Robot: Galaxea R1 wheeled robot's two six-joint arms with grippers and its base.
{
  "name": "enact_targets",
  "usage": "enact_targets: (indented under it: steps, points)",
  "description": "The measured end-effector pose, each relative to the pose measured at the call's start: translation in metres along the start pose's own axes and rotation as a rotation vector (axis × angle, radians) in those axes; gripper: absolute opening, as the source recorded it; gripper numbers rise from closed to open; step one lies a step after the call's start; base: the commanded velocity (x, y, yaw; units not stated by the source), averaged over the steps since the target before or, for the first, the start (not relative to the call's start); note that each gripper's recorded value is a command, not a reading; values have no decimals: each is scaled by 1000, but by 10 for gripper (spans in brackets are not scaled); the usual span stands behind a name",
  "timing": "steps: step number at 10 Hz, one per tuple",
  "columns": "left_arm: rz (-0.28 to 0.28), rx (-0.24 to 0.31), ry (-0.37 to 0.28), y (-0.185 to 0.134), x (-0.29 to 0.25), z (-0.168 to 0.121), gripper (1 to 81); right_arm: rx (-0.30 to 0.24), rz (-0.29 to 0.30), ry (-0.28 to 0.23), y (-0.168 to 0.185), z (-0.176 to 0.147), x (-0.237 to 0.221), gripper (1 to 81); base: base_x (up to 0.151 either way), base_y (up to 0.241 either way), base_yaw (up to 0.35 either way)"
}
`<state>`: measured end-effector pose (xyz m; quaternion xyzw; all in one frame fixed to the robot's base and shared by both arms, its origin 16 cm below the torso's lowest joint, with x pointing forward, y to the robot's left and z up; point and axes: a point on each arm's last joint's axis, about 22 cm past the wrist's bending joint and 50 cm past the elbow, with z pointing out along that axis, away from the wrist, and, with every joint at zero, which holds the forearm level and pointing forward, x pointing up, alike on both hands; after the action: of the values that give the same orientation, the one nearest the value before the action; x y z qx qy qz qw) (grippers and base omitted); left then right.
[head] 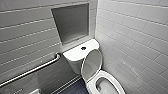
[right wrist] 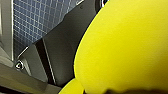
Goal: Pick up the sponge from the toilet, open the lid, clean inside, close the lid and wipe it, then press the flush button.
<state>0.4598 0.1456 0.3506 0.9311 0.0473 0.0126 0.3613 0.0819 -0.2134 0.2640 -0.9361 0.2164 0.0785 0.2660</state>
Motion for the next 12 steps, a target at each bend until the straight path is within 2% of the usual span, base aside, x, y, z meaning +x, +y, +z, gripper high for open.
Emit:
enact_targets:
  steps: [3, 6, 9, 11, 12]
  points:
    - [-33, -36, 47, 25, 51, -18, 811, 3, -5, 8, -1, 0, 2, 10, 0, 0, 0]
    - [-137, -58, 113, 37, 104, -38, 811, 5, -4, 5, -2, 1, 0, 10, 0, 0, 0]
    - [-252, -78, 221, 42, 161, -67, 811, 18, -1, 0, -12, 6, -5, 10, 0, 0, 0]
    - [-337, -86, 314, 30, 191, -93, 811, 13, -2, -1, -10, 7, -6, 10, 0, 0, 0]
    - [-356, -94, 354, 28, 205, -104, 811, 9, -1, -1, -8, 7, -8, 10, 0, 0, 0]
